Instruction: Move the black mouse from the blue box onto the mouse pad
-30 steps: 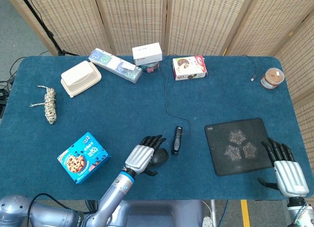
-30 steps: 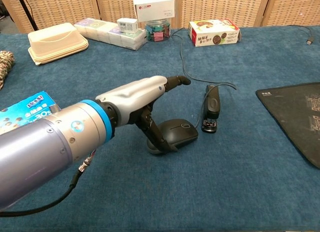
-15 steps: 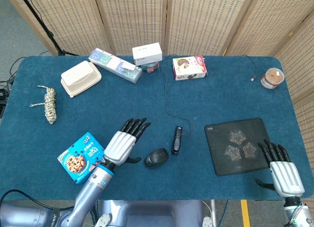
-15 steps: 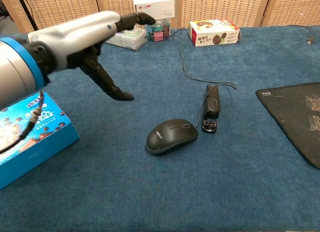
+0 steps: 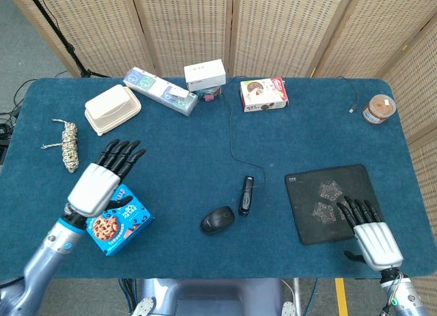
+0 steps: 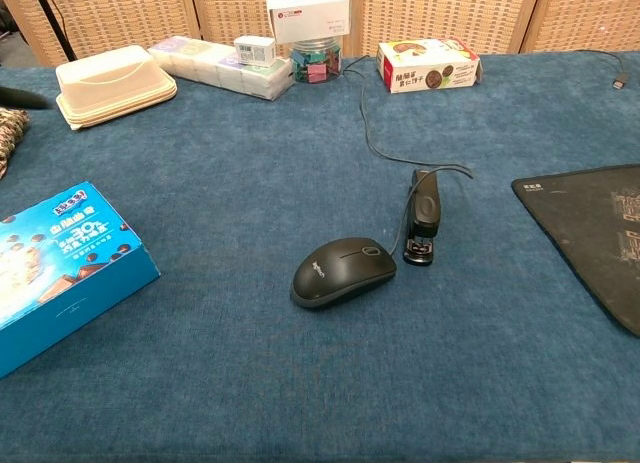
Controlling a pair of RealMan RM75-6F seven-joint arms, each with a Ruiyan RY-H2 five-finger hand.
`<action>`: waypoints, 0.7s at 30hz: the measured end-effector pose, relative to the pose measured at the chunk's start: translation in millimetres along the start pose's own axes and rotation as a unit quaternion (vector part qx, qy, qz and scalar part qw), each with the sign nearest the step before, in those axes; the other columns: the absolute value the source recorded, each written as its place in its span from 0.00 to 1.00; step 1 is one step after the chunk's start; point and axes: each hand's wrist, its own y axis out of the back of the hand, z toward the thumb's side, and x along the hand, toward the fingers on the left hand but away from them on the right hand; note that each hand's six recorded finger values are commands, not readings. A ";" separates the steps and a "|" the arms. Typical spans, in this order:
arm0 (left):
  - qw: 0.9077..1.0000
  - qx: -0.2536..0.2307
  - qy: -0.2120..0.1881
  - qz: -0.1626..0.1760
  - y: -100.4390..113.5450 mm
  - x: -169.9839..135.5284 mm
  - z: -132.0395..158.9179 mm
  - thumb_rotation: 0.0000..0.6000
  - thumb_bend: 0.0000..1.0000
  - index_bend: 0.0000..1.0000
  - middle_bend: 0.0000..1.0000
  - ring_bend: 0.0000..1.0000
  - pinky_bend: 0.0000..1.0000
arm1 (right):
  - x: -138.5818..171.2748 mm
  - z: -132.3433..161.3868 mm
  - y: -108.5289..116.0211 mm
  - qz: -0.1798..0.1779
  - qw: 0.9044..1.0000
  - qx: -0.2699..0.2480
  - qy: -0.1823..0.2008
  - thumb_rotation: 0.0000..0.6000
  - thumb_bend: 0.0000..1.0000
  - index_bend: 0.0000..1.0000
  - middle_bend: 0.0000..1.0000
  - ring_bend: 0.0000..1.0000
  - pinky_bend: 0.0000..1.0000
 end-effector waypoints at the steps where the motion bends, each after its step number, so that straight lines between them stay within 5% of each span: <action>1: 1.000 0.007 0.013 0.000 3.5 -11.9 -12.7 1.00 0.07 0.00 0.00 0.00 0.00 | -2.4 3.3 1.1 -0.003 1.000 0.006 0.010 1.00 0.00 0.00 0.00 0.00 0.00; 12: 0.996 -0.020 0.087 0.002 14.8 -84.1 -66.0 1.00 0.06 0.00 0.00 0.00 0.00 | -36.0 77.2 33.6 -0.056 0.984 0.057 0.159 1.00 0.00 0.00 0.00 0.00 0.00; 21: 0.993 -0.040 0.113 0.001 16.2 -103.8 -85.6 1.00 0.07 0.00 0.00 0.00 0.00 | -58.3 155.5 28.5 -0.018 0.961 0.059 0.270 1.00 0.00 0.00 0.00 0.00 0.00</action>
